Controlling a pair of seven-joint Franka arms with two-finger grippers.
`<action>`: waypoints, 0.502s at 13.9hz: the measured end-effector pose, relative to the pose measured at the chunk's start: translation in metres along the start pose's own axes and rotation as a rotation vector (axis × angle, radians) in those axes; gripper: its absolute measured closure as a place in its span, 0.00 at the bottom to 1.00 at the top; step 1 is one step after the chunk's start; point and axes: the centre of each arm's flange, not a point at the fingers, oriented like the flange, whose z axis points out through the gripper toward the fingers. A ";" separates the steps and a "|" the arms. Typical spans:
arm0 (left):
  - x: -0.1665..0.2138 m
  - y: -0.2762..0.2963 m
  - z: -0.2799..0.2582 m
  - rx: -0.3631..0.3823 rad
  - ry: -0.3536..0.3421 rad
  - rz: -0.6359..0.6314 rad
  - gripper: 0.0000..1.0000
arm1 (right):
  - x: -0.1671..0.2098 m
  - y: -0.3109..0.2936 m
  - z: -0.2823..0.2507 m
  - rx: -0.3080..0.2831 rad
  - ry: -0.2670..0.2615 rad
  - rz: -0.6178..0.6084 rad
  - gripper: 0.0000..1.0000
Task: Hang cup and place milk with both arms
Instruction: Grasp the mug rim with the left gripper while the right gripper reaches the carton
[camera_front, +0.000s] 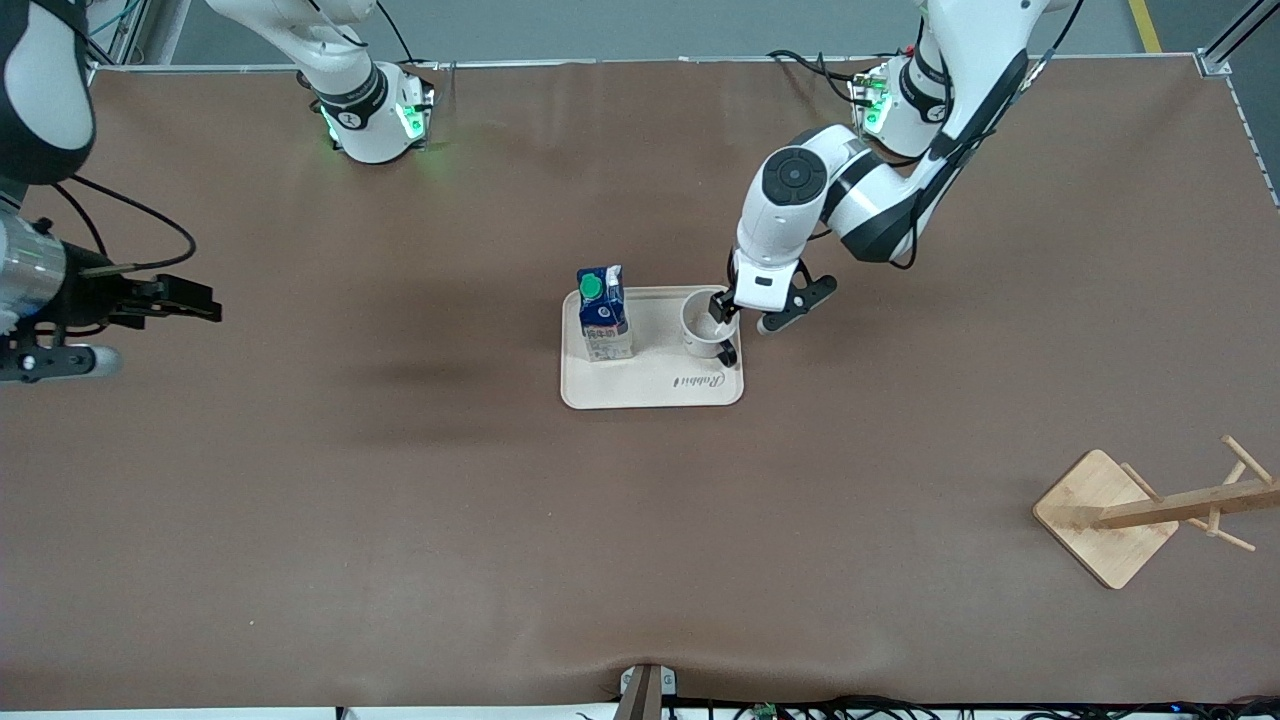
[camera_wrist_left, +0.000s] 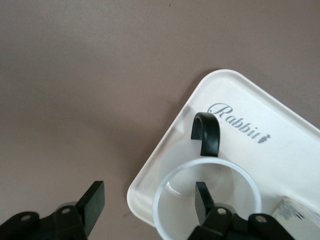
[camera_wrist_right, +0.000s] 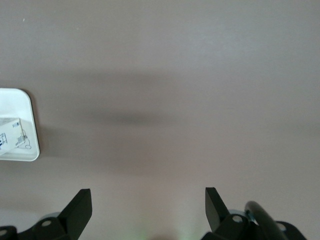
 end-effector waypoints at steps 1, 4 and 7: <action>-0.003 0.000 0.008 0.005 0.007 -0.006 0.21 | 0.002 -0.007 0.004 -0.002 -0.007 -0.010 0.00; -0.013 0.002 0.024 0.017 0.017 -0.018 0.23 | 0.000 -0.015 0.021 -0.001 -0.064 0.005 0.00; -0.023 0.006 0.030 0.018 0.026 -0.017 0.45 | 0.000 -0.034 0.052 0.015 -0.132 0.027 0.00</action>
